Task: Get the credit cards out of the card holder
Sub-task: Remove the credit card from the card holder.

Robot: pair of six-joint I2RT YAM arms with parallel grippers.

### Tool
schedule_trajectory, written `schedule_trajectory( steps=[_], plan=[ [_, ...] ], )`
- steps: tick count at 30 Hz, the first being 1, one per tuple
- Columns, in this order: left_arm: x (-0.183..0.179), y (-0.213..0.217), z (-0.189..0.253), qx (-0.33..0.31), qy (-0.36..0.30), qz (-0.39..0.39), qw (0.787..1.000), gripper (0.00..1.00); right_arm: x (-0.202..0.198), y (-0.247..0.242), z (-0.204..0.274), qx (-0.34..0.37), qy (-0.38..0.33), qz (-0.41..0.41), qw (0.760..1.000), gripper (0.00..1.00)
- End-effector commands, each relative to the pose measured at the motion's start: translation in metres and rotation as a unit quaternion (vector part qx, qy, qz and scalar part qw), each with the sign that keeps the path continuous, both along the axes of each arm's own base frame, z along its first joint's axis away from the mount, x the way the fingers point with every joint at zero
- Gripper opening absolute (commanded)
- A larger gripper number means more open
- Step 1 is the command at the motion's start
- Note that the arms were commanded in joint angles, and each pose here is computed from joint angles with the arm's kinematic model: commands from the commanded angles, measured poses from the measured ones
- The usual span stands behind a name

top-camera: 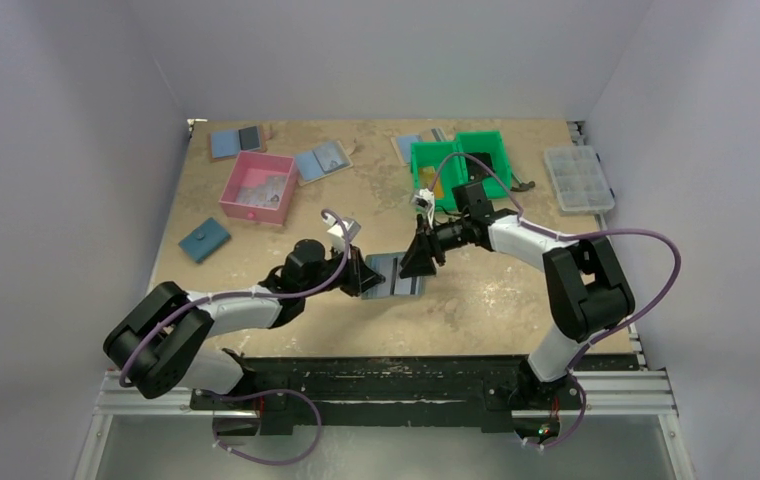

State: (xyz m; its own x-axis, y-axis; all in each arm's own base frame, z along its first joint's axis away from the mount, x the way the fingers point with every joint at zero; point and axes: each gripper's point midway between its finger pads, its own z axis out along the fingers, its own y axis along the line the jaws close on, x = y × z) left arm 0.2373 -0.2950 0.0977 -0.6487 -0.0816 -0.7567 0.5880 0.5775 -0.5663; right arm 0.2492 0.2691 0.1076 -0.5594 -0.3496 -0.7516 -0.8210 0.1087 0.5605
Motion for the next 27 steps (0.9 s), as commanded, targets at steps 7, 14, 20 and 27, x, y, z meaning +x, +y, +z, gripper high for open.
schedule_trajectory(
  steps=[7, 14, 20, 27],
  plan=[
    [-0.011, -0.009, 0.047, -0.117, -0.038, -0.030, 0.992, 0.00, 0.000, 0.003, 0.032, 0.055, -0.006, 0.018, 0.998, 0.56],
    [-0.016, -0.007, 0.058, -0.136, -0.054, -0.036, 0.989, 0.00, 0.000, 0.003, 0.036, 0.065, 0.011, 0.014, 0.998, 0.56],
    [-0.015, -0.004, 0.066, -0.142, -0.069, -0.028, 0.987, 0.00, 0.000, 0.002, 0.036, 0.067, 0.018, 0.010, 0.998, 0.56],
    [-0.015, 0.001, 0.069, -0.146, -0.076, -0.016, 0.986, 0.00, -0.001, 0.003, 0.039, 0.075, 0.027, 0.012, 0.997, 0.56]
  ],
)
